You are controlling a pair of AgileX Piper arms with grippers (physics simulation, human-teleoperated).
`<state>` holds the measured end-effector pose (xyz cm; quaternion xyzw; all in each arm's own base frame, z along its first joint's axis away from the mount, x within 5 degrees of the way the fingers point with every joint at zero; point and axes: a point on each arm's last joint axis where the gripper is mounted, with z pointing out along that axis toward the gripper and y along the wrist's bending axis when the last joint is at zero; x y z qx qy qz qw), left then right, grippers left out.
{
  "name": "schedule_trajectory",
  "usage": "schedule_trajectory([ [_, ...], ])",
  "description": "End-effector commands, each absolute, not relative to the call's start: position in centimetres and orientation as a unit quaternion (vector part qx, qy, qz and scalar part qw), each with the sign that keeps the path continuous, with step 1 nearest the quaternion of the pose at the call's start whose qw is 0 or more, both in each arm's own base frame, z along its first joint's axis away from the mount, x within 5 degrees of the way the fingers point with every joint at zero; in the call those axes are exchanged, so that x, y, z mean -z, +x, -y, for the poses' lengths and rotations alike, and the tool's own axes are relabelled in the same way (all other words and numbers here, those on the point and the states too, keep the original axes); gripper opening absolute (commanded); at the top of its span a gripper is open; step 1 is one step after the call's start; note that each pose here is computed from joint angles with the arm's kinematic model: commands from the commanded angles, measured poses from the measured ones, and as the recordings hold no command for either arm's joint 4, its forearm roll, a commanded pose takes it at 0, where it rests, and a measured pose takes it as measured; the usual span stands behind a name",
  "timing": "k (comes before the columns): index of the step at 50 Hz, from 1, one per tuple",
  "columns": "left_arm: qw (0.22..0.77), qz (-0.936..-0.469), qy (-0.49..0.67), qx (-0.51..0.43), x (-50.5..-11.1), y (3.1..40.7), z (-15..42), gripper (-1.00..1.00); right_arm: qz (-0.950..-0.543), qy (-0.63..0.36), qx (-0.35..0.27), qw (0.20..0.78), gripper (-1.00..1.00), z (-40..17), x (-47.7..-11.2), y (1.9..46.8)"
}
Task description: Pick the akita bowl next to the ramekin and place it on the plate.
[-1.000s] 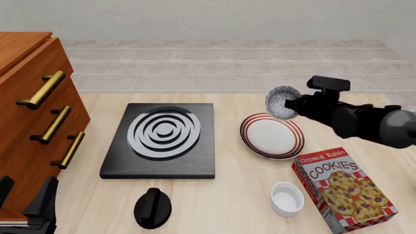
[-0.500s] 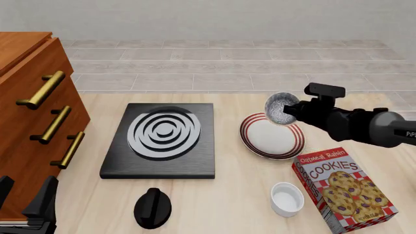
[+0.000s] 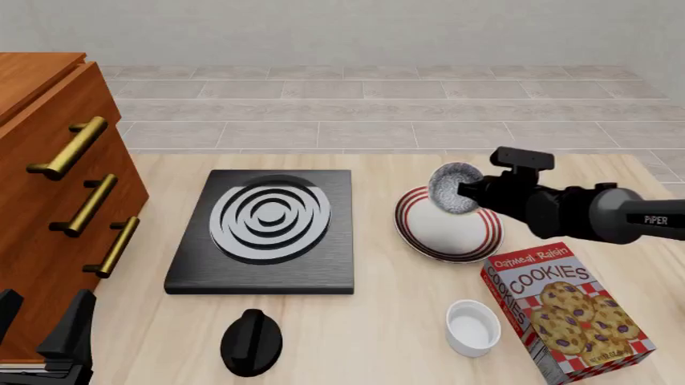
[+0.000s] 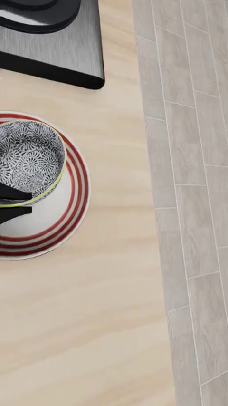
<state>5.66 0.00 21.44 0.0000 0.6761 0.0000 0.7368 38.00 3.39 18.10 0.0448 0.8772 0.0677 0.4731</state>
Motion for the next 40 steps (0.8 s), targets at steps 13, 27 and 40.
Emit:
schedule_trajectory([
  [13,0.737,-0.676,0.000,0.000,-21.4,5.7,0.0,1.00,-0.880,0.047,-0.073,0.467,-1.00,-3.9,-16.6,38.5],
  [27,0.737,-0.676,0.000,0.000,-21.4,5.7,0.0,1.00,-0.883,0.045,-0.071,0.461,-1.00,-3.9,-15.8,38.9],
  [40,0.737,-0.676,0.000,0.000,-21.4,5.7,0.0,1.00,-0.886,0.042,-0.072,0.457,-1.00,-4.3,-15.2,38.9],
])
